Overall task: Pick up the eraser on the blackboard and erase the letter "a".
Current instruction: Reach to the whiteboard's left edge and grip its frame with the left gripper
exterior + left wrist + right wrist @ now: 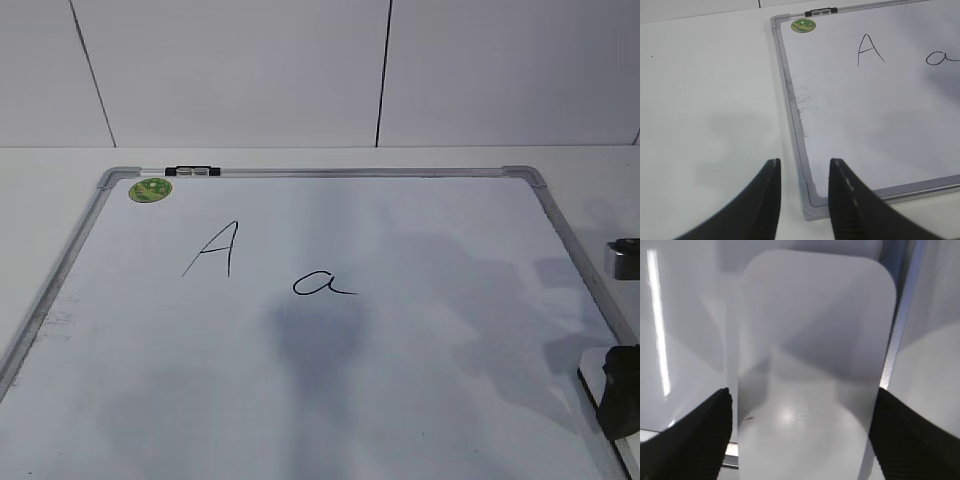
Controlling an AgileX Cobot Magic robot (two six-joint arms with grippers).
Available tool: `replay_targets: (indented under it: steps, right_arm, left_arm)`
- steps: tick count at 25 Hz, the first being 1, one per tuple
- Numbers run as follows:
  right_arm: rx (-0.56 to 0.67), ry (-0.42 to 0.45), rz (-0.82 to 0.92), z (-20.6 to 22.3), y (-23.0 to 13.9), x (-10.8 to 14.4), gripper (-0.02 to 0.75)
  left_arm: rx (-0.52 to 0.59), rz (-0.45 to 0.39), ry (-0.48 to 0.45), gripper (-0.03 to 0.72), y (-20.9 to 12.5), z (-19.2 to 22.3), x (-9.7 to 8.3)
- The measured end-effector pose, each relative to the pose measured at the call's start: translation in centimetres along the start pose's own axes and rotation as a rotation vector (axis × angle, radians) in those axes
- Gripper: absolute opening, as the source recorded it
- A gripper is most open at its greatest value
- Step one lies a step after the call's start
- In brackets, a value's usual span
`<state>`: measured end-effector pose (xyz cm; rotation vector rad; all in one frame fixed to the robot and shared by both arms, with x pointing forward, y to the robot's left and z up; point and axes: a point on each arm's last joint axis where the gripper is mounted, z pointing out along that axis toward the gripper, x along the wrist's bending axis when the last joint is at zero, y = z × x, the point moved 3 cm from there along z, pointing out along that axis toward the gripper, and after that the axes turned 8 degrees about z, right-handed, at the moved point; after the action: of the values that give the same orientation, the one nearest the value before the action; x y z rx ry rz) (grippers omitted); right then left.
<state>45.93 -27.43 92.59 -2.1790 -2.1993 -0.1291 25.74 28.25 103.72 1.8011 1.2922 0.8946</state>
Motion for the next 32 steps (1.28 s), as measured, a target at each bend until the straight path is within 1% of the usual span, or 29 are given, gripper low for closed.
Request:
replay_targets:
  steps: [9,10,14,15,16,19,22,23,24,32]
  right_arm:
    - [0.034,0.0,0.005,0.8,0.2,0.0,0.633]
    - [0.037,0.002,0.005,0.9,0.2,0.0,0.649]
    - [0.035,0.002,0.007,1.0,0.2,0.0,0.602]
    - [0.032,0.003,0.008,1.0,0.3,0.0,0.625]
    - [0.033,0.003,0.008,1.0,0.3,0.0,0.596]
    - [0.033,0.006,0.017,1.0,0.3,0.0,0.577]
    - [0.033,0.006,0.018,1.0,0.3,0.0,0.573]
    - [0.033,0.008,0.02,1.0,0.3,0.0,0.589]
    - [0.035,0.009,0.021,1.0,0.3,0.1,0.573]
    - [0.035,0.009,0.023,1.0,0.3,0.1,0.571]
  left_arm:
    - [0.0,0.0,0.0,0.245,0.0,0.0,0.0]
    - [0.0,0.0,0.0,0.245,0.0,0.0,0.0]
    - [0.0,0.0,0.0,0.244,0.0,0.0,0.0]
    - [0.0,0.0,0.0,0.244,0.0,0.0,0.0]
    - [0.0,0.0,0.0,0.245,0.0,0.0,0.0]
    - [0.0,0.0,0.0,0.245,0.0,0.0,0.0]
    - [0.0,0.0,0.0,0.245,0.0,0.0,0.0]
    - [0.0,0.0,0.0,0.245,0.0,0.0,0.0]
    - [0.0,0.0,0.0,0.244,0.0,0.0,0.0]
    - [0.0,0.0,0.0,0.245,0.0,0.0,0.0]
